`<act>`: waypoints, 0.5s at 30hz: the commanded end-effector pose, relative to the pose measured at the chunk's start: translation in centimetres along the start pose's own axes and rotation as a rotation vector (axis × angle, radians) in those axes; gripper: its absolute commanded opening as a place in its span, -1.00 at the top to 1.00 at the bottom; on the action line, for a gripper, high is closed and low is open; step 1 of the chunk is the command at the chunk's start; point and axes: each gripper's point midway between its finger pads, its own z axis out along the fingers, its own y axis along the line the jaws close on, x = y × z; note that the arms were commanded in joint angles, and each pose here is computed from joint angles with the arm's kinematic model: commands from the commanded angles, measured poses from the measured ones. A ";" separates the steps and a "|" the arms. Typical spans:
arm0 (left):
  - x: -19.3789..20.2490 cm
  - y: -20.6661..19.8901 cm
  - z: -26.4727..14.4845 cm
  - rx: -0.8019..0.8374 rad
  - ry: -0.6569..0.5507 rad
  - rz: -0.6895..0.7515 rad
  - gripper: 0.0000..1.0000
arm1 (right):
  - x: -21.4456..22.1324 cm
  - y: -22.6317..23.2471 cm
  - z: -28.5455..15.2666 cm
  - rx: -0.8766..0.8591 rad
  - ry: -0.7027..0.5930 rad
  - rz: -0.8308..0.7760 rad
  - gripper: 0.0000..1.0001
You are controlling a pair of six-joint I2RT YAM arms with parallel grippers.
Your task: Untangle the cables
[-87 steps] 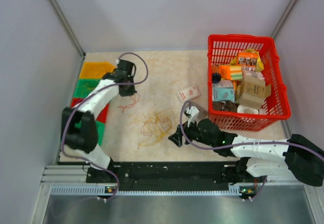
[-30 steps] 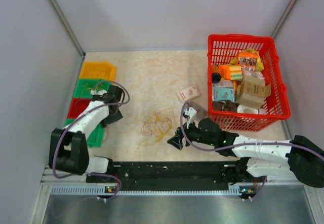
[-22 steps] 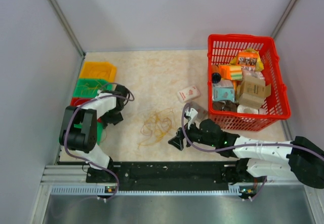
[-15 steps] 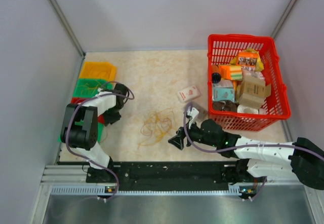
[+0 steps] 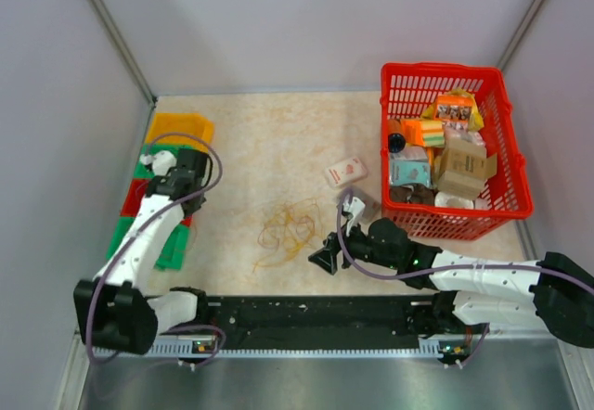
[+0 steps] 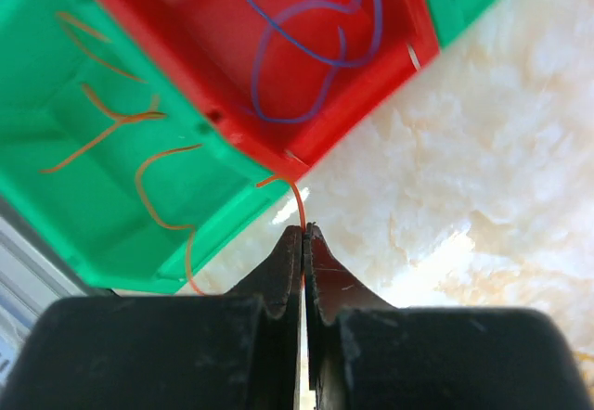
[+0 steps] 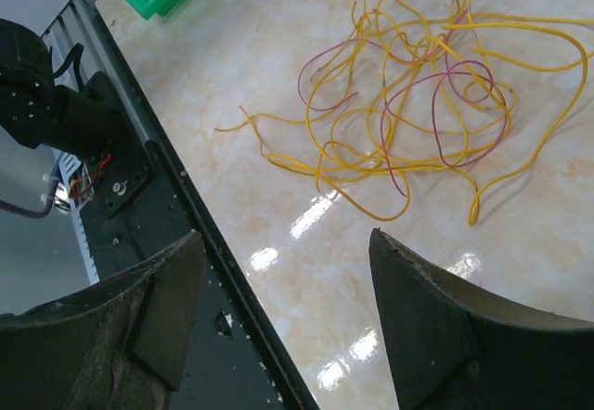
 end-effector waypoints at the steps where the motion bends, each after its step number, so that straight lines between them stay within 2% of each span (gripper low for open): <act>1: -1.4 5.3 -1.4 -0.081 -0.068 -0.254 1.00 | -1.2 1.0 0.2 -0.040 -0.021 -0.012 -0.42; 4: -1.7 8.4 0.5 -0.080 -0.030 -0.470 1.00 | -1.3 1.4 0.2 -0.056 -0.015 -0.013 -0.42; 7: -2.6 10.1 2.0 -0.078 -0.029 -0.611 1.00 | -1.4 1.6 0.2 -0.062 -0.010 -0.011 -0.42; 11: -4.3 12.5 4.1 -0.168 -0.023 -0.734 1.00 | -1.4 1.7 0.0 -0.063 0.002 -0.008 -0.41; 15: -3.5 12.9 6.3 -0.173 0.076 -0.806 1.00 | -1.5 1.6 -0.4 -0.052 0.000 -0.008 -0.41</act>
